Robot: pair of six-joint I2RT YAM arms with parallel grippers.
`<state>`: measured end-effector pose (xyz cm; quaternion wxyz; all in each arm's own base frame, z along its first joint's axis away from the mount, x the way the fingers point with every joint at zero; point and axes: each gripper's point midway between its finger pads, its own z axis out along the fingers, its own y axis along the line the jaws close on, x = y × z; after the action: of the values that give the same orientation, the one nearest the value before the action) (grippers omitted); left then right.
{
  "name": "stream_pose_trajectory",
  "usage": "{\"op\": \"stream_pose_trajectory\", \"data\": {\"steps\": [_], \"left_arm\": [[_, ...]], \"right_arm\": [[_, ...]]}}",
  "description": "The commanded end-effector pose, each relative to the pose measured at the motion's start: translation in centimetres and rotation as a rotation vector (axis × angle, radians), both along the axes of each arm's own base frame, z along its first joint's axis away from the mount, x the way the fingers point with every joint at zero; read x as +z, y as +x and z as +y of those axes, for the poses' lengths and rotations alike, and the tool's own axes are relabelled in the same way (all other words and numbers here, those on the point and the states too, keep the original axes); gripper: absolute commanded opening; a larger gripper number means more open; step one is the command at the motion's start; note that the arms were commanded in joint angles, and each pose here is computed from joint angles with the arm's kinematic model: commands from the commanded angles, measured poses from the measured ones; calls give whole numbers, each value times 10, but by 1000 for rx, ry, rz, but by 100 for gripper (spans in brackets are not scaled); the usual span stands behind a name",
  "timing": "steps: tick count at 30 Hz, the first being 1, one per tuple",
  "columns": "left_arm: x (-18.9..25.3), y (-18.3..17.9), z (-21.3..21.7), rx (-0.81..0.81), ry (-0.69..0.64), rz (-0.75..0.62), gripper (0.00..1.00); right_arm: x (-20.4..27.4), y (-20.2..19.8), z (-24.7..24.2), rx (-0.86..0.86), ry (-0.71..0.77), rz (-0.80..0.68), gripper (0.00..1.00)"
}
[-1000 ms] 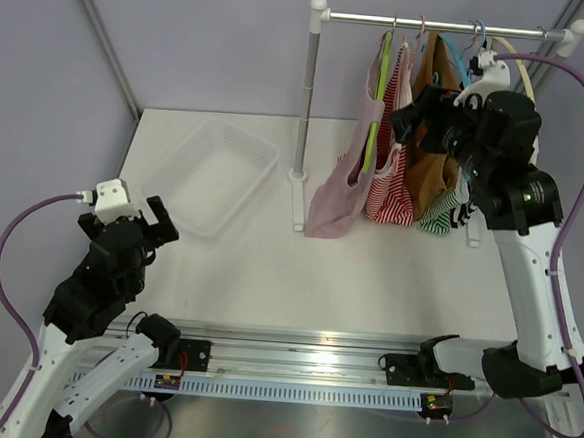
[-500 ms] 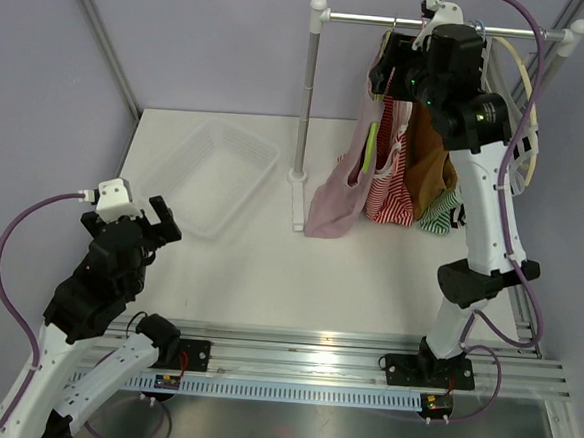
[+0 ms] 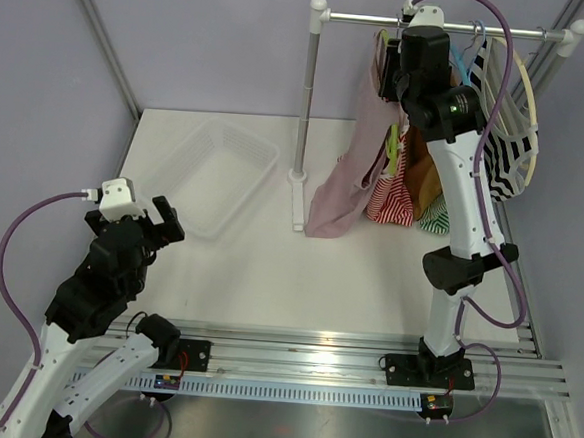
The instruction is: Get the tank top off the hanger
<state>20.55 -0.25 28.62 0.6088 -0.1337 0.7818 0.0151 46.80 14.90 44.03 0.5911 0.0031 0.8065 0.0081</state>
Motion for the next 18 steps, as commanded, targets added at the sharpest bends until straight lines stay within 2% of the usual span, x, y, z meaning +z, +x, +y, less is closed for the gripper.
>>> {"op": "stream_pose_trajectory", "data": {"steps": [1, 12, 16, 18], "left_arm": [[8, 5, -5, -19, -14, -34, 99], [8, 5, -5, -21, -13, -35, 99], [9, 5, -5, -23, -15, -38, 99], [8, 5, -6, -24, -13, -36, 99]], "right_arm": [[20, 2, -12, -49, -27, -68, 40], [13, 9, -2, -6, -43, -57, 31], [14, 9, -4, -7, -50, -59, 9], [16, 8, -4, -7, -50, -63, 9]]}}
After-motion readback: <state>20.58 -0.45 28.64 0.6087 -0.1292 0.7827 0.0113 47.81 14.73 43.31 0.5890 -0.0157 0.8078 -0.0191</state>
